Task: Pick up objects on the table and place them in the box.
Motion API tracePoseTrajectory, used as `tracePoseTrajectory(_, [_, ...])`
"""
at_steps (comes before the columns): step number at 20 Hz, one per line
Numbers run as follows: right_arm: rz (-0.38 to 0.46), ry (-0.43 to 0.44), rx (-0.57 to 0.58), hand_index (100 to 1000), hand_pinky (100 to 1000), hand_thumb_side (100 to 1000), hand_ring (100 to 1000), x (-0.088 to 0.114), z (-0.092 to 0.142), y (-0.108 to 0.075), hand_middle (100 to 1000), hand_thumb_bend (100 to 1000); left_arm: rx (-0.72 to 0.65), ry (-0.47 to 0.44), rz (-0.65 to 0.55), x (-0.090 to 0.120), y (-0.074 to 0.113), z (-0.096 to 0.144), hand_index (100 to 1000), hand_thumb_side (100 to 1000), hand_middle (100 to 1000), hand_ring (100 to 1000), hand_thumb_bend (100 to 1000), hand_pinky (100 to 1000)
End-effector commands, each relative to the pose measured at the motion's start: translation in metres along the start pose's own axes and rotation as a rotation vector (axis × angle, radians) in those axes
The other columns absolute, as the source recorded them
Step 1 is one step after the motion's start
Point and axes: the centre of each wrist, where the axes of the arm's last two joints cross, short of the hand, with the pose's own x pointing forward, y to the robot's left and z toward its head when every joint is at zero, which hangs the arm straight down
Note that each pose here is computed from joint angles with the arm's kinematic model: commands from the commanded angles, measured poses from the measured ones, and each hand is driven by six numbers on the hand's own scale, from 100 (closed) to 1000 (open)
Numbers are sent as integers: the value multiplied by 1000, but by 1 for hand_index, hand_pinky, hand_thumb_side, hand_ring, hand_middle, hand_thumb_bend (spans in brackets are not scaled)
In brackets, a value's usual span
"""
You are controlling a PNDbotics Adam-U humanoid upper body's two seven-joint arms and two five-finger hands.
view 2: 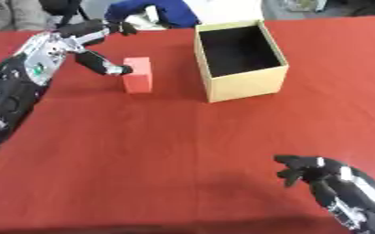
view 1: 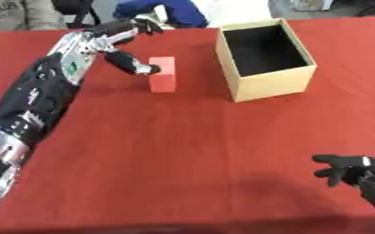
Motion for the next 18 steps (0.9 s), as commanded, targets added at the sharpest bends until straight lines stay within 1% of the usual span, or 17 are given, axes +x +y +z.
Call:
tracePoseTrajectory(1, [15,-8,9,812,841,552,937,5,0,-3,572,100,33,3,-21,1,15,-2,950,565,898,876,442,1000])
tracePoseTrajectory(9, [13,-9,10,812,841,552,937,4,0,-3,572,100,51,16,-4,4,8,-9,950,569,897,874,430,1000])
tracePoseTrajectory(17, [13,-8,10,812,840,553,937,4,-1,-3,572,100,48,23,-12,5,3,-10,951,596,894,870,430,1000])
tracePoseTrajectory(18, [13,-8,10,812,841,553,937,4,-1,-3,572,100,47,23,-13,5,2,-10,952,610,889,866,435,1000])
